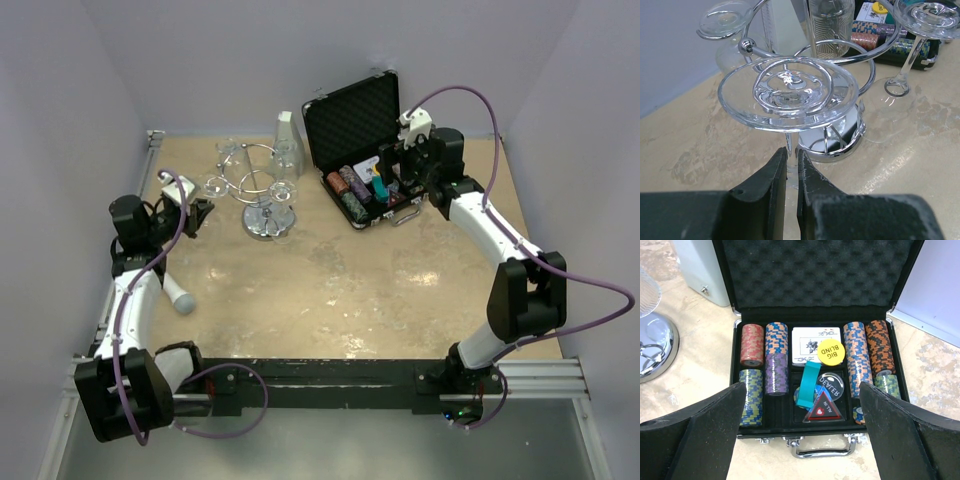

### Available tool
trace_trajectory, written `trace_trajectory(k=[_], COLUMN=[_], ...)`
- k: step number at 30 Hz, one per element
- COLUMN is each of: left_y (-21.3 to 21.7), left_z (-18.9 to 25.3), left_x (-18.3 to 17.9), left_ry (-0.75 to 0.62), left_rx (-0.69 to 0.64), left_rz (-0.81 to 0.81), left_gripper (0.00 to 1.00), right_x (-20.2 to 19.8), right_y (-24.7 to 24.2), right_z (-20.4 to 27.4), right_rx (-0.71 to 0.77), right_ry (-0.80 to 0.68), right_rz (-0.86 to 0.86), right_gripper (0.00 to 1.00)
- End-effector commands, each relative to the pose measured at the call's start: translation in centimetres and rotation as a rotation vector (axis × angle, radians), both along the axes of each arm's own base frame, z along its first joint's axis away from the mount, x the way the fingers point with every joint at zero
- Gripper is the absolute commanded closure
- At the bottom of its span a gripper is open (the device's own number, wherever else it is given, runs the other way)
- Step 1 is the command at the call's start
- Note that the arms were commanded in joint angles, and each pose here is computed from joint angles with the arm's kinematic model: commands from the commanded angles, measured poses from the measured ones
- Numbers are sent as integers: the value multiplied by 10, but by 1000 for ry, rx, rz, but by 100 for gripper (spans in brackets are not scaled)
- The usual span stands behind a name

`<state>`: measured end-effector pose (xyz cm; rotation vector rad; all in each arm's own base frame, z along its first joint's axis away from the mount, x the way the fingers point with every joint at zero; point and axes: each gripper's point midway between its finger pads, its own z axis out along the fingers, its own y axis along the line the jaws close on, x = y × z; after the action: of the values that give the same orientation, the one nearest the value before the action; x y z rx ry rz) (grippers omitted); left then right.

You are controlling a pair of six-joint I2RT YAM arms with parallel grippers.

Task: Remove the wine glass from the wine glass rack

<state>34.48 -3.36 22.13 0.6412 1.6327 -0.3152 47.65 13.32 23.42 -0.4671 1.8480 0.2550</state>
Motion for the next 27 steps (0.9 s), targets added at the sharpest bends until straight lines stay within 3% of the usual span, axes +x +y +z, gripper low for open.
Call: trace_trajectory(k=[1,11,21,27], left_y=[3,-11,-9,-3], left_z=[40,50,65,65], left_x=[4,14,11,8], left_ry=[-114,-135,-181,-180], left_rx=[10,-46,-119,-99], left_rz=[1,-55,10,40], left_gripper=[100,100,100,100], right_x=[2,3,-1,3], right_y=[6,7,5,7], right_z=[13,14,15,17], right_rx=[29,33,27,30], right_ry=[-40,-41,-38,-44], right_rz=[19,18,12,18], right_gripper=[2,2,2,2])
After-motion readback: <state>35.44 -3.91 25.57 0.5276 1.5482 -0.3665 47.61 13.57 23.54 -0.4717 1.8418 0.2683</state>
